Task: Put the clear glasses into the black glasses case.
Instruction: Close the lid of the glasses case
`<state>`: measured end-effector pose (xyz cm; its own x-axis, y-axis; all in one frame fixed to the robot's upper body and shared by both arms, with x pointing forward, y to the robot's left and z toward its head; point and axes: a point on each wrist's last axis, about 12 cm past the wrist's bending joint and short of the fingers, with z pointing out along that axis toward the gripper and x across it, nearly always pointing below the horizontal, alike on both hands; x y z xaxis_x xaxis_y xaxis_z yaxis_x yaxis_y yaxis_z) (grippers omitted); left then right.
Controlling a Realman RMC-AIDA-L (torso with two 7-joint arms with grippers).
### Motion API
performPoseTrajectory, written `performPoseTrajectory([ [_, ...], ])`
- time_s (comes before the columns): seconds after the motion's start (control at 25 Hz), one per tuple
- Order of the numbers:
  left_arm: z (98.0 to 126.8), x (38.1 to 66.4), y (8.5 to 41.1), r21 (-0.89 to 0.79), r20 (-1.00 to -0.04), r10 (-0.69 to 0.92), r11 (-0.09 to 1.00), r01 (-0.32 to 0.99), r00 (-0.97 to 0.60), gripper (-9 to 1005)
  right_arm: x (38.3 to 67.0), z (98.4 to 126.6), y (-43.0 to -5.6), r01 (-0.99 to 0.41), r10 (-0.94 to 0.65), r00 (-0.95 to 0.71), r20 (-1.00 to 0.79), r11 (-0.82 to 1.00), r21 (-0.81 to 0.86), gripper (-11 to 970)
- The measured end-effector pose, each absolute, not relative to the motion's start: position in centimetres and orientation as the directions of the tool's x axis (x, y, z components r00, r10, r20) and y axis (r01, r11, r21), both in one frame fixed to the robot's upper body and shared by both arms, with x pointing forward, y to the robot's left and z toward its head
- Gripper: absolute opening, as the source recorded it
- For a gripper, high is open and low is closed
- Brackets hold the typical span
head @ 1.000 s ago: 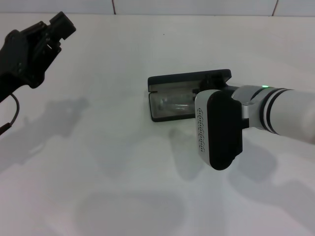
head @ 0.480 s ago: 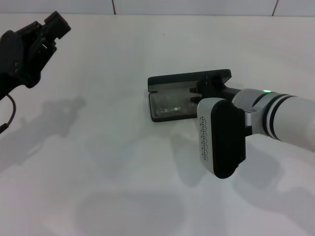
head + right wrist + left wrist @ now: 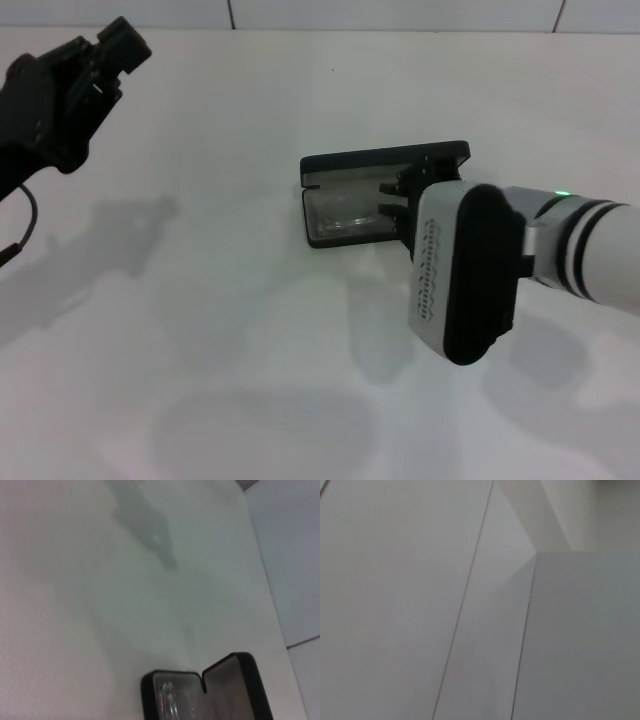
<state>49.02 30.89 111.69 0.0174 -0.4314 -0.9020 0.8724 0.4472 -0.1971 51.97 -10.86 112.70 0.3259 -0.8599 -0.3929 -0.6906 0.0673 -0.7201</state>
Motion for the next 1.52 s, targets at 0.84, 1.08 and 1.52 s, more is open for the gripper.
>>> performPoseTrajectory([
  [0.84, 112.9, 58.1, 20.8, -0.156, -0.987, -0.087, 0.344, 0.926, -0.134, 138, 44.2, 120.0, -33.0, -0.849, -0.298, -0.209, -0.931, 0.528, 0.022, 143],
  [1.08, 111.6, 60.6, 16.4, -0.122, -0.974, 0.134, 0.38, 0.917, -0.185, 142, 38.4, 118.6, -40.9, -0.795, 0.006, -0.174, -0.985, 0.589, 0.145, 143],
  [1.52, 109.9, 62.0, 14.7, -0.078, -0.923, 0.299, 0.474, 0.877, -0.243, 155, 35.0, 116.2, -43.3, -0.732, 0.174, -0.113, -0.978, 0.651, 0.2, 143],
])
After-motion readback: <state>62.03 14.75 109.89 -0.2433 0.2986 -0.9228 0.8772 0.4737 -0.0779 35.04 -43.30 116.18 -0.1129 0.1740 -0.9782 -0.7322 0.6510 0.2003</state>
